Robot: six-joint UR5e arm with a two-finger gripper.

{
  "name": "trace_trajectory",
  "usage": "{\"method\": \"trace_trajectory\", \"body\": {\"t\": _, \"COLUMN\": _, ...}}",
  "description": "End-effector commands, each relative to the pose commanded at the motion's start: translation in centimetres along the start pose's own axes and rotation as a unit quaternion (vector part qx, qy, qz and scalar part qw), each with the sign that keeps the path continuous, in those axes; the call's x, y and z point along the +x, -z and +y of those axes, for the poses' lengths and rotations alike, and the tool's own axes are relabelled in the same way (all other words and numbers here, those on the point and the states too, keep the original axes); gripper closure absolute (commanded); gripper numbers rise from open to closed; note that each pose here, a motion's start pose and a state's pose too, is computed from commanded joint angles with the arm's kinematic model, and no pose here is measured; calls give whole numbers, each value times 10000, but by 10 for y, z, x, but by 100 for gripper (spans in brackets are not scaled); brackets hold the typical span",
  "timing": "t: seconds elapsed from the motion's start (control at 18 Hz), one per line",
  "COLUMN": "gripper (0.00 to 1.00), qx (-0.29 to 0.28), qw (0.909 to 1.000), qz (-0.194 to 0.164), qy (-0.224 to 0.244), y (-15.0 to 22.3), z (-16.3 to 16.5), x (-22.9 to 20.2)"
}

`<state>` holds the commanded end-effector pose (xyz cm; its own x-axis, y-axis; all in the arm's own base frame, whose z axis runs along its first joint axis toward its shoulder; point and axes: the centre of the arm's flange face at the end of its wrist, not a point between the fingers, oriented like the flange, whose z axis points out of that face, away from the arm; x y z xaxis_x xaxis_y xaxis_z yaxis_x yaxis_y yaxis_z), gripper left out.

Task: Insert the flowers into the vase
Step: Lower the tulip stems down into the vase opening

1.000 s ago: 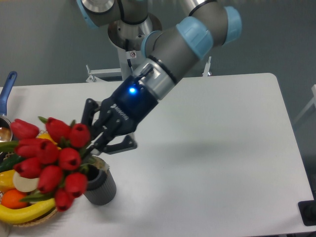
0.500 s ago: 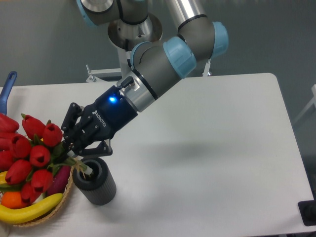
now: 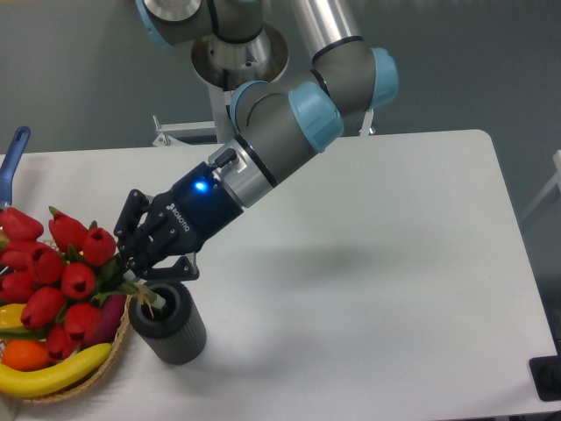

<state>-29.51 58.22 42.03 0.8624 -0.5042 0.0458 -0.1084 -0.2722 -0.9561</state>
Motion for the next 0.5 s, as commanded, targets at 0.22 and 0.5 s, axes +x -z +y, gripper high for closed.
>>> {"method": "trace_trajectory", "body": {"t": 0.22, "gripper": 93, "qx": -50, "qw": 10000, "qz": 66, "qy": 24, "y": -8, "z": 24, "x": -4}}
{"method": "trace_trajectory", "body": {"t": 0.5, "gripper": 82, "qx": -101, "qw": 9999, "qz": 126, "qy": 25, "y": -13, "z": 45, "x": 1}}
